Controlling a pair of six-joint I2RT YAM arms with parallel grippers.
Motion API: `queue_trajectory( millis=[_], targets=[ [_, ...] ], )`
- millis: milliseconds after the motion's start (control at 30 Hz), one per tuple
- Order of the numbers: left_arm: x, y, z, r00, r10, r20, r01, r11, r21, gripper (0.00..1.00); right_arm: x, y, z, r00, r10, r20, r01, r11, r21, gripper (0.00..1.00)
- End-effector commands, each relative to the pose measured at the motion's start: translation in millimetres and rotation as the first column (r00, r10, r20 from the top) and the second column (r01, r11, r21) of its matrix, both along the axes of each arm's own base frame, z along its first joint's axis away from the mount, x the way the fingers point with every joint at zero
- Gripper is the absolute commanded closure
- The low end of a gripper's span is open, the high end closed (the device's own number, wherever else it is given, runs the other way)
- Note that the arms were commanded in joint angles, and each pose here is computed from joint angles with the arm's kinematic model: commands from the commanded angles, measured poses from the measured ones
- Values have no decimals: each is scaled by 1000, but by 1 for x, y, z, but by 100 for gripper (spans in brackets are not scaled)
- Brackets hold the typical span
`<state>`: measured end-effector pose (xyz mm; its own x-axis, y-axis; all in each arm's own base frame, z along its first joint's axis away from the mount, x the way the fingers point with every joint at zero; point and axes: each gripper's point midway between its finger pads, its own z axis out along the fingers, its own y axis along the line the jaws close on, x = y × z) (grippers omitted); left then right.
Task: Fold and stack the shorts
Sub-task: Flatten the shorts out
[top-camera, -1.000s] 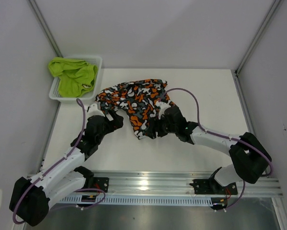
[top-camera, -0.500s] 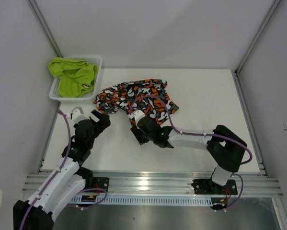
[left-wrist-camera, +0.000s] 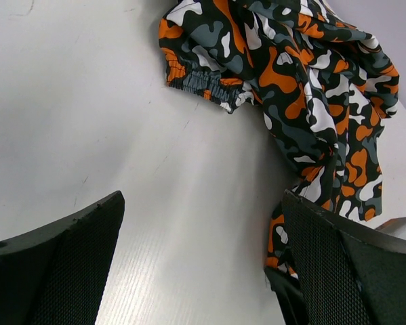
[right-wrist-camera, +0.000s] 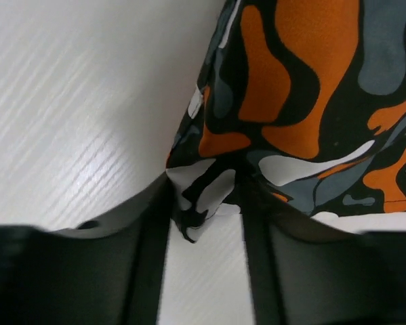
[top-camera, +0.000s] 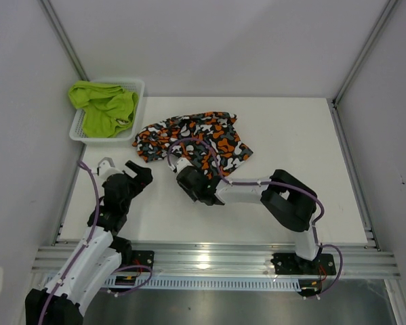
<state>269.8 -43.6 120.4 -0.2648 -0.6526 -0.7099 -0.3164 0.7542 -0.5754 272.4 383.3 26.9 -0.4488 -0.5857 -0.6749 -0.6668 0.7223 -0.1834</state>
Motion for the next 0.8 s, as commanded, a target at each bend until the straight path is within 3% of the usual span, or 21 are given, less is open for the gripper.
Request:
queue_trajectory(
  millis=[0, 33, 67, 100, 367, 533, 767],
  targets=[
    [4, 1, 8, 999, 0, 32, 1, 1000, -21, 1, 11, -9, -9, 998, -57, 35, 59, 995, -81, 63],
    [4, 1, 8, 999, 0, 33, 1, 1000, -22, 1, 15, -13, -9, 995, -79, 53, 84, 992, -96, 72],
    [5, 2, 9, 999, 1, 34, 0, 1000, -22, 1, 17, -18, -6, 993, -98, 59, 103, 990, -94, 94],
    [5, 2, 8, 999, -3, 32, 3, 1000, -22, 1, 22, -24, -2, 990, -129, 60, 133, 988, -82, 100],
    [6, 11, 7, 1000, 3, -11, -3, 999, 54, 1, 51, -113, 111, 944, -317, 96, 307, 946, 101, 100],
    [13, 2, 9, 1000, -30, -5, 30, 999, 30, 1, 62, -165, 181, 902, -415, 122, 378, 894, 240, 100],
    [19, -31, 17, 968, -239, 79, 237, 971, 43, 1, 86, -193, 246, 831, -539, 140, 456, 803, 384, 100]
  ],
)
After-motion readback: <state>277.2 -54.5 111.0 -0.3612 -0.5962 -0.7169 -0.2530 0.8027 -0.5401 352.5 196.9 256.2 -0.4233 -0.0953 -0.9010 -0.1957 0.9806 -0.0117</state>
